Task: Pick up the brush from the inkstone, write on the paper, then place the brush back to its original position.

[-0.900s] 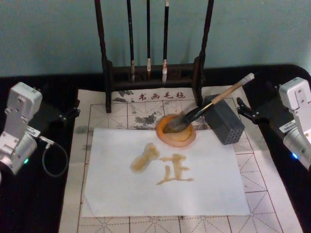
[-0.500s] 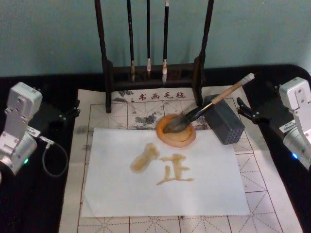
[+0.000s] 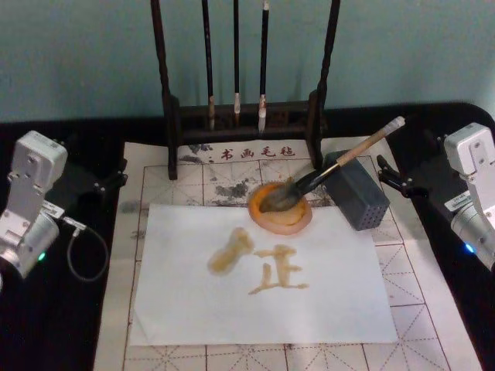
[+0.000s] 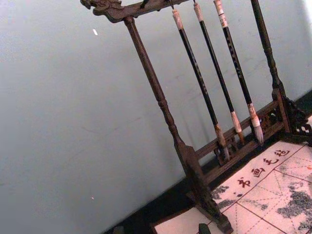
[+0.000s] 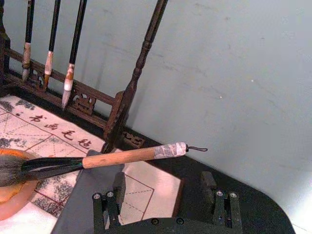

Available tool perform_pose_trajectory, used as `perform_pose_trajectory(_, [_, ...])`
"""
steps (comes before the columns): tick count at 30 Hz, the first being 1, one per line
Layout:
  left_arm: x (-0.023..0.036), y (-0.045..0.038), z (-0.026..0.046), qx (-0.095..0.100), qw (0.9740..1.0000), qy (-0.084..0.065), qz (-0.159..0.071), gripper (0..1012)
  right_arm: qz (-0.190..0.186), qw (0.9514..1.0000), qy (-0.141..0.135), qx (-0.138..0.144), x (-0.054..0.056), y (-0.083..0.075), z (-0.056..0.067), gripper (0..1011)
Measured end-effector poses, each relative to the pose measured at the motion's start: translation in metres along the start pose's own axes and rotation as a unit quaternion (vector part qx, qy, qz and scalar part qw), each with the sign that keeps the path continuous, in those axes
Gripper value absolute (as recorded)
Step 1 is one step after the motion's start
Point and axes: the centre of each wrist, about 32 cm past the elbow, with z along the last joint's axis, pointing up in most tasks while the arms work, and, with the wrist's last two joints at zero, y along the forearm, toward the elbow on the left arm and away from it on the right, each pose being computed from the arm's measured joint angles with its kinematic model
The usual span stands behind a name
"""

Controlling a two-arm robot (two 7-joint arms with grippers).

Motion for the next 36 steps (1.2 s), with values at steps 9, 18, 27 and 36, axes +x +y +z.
perform_pose_trajectory(9, [0.0, 0.0, 0.0, 0.0, 1.0, 0.0, 0.0, 1001, 0.0, 1.0, 0.0, 0.0, 0.0, 0.0, 0.0, 1002])
perform_pose_trajectory(18, [0.0, 0.0, 0.0, 0.0, 1.0, 0.0, 0.0, 1001, 0.0, 1.0, 0.0, 0.0, 0.0, 0.0, 0.0, 1000])
perform_pose_trajectory(27, [0.0, 0.0, 0.0, 0.0, 1.0, 0.0, 0.0, 1001, 0.0, 1.0, 0.0, 0.0, 0.0, 0.0, 0.0, 1002])
perform_pose_trajectory(36, [0.0, 0.0, 0.0, 0.0, 1.0, 0.0, 0.0, 1001, 0.001, 1.0, 0.005, 0.001, 0.0007, -0.0009, 0.0001, 1000])
